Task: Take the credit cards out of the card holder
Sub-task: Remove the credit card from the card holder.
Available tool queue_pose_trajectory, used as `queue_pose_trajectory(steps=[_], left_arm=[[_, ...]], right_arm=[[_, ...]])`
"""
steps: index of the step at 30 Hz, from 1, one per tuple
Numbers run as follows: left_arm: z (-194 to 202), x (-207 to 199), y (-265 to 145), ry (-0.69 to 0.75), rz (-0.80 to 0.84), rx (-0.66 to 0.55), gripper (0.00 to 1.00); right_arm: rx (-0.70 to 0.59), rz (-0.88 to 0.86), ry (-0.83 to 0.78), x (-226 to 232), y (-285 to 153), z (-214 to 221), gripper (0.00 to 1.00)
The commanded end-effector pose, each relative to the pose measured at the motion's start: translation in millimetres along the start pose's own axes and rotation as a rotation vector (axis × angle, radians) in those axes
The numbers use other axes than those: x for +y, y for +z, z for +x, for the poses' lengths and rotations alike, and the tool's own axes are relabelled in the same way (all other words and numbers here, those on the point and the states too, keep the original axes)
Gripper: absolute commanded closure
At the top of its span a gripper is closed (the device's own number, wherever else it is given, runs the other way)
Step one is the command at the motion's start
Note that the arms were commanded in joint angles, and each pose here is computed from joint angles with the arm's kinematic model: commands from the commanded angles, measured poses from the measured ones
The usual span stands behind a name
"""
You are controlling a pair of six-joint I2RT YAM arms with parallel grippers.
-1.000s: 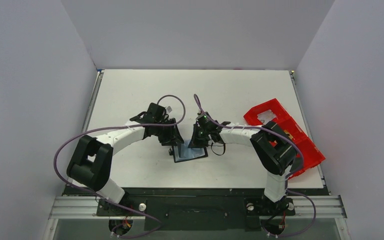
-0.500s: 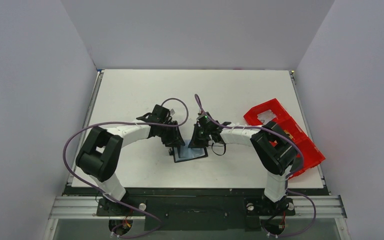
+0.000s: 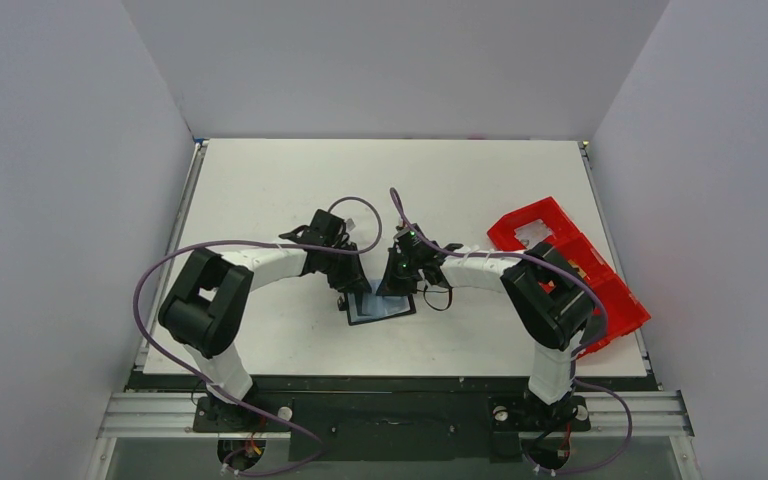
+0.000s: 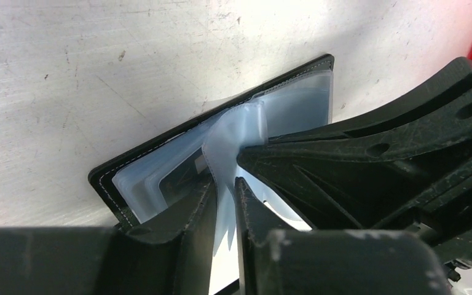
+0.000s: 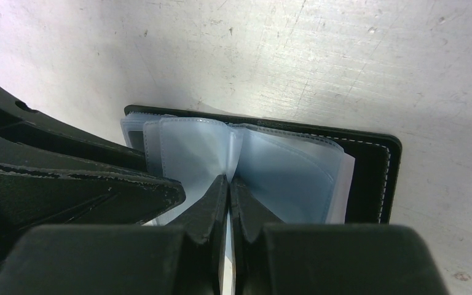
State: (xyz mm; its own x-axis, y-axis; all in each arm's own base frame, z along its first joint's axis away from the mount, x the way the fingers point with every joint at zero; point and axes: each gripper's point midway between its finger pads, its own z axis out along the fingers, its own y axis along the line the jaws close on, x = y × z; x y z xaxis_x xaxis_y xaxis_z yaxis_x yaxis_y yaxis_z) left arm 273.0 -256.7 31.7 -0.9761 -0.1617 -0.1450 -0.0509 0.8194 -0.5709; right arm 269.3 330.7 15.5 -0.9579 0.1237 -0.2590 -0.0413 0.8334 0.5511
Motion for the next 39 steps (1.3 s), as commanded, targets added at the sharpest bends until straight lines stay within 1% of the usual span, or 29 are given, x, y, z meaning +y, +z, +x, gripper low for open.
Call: queue_pose_trajectory(steps=[1,2,3,4,5,6,7,8,10,12,16,20,27,28,29,30,31,33,36,39], left_arm=[[-17,-18,0,0.031,0.038,-0.047,0.89],[-17,-18,0,0.031,0.038,-0.047,0.92],[-17,-19,0,0.030,0.038,-0.048,0.94],[-18,-19,0,0.029,0.038,-0.050,1.00],[-18,-19,-1,0.029,0.039,-0.051,1.00],[-18,-19,-1,0.029,0.039,-0.052,1.00],[-18,-20,-1,0.029,0.039,-0.053,1.00],[-18,-21,-2,0.030,0.041,-0.054,1.00],[-19,-23,-4,0.030,0.045,-0.058,1.00],[-20,-26,-7,0.032,0.053,-0.063,1.00],[-22,-35,-13,0.041,0.074,-0.070,1.00],[-22,-48,-16,0.054,0.102,-0.069,1.00],[-15,-70,-10,0.080,0.135,-0.054,1.00],[-16,-74,-9,0.081,0.140,-0.054,0.98],[-14,-76,-6,0.084,0.139,-0.049,0.93],[-13,-80,-5,0.092,0.146,-0.049,0.90],[-13,-82,-2,0.093,0.149,-0.047,0.84],[-13,-87,2,0.095,0.156,-0.048,0.76],[-14,-93,8,0.102,0.167,-0.045,0.67],[-14,-97,19,0.103,0.173,-0.032,0.62]], right_arm=[[-0.015,0.094,-0.007,-26,4,4,0.98],[-0.024,0.092,-0.006,-25,2,1,0.95],[-0.033,0.082,-0.008,-20,-2,-2,0.87],[-0.040,0.078,-0.009,-17,-5,-5,0.79],[-0.054,0.066,-0.012,-12,-10,-9,0.76],[-0.060,0.062,-0.014,-9,-14,-12,0.69],[-0.076,0.050,-0.020,-3,-20,-17,0.66],[-0.083,0.049,-0.023,-1,-24,-20,0.61],[-0.104,0.048,-0.030,4,-34,-26,0.55],[-0.123,0.065,-0.032,4,-45,-32,0.52],[-0.174,0.111,-0.047,2,-70,-43,0.47],[-0.232,0.105,-0.048,6,-95,-54,0.44],[-0.299,0.171,-0.027,-16,-119,-68,0.41],[-0.309,0.171,-0.023,-17,-123,-70,0.41],[-0.311,0.180,-0.024,-21,-124,-70,0.41],[-0.319,0.180,-0.022,-21,-127,-72,0.41],[-0.319,0.190,-0.023,-24,-129,-71,0.41],[-0.325,0.200,-0.023,-28,-133,-72,0.41],[-0.328,0.208,-0.018,-32,-137,-71,0.41],[-0.331,0.213,-0.015,-36,-141,-72,0.41]])
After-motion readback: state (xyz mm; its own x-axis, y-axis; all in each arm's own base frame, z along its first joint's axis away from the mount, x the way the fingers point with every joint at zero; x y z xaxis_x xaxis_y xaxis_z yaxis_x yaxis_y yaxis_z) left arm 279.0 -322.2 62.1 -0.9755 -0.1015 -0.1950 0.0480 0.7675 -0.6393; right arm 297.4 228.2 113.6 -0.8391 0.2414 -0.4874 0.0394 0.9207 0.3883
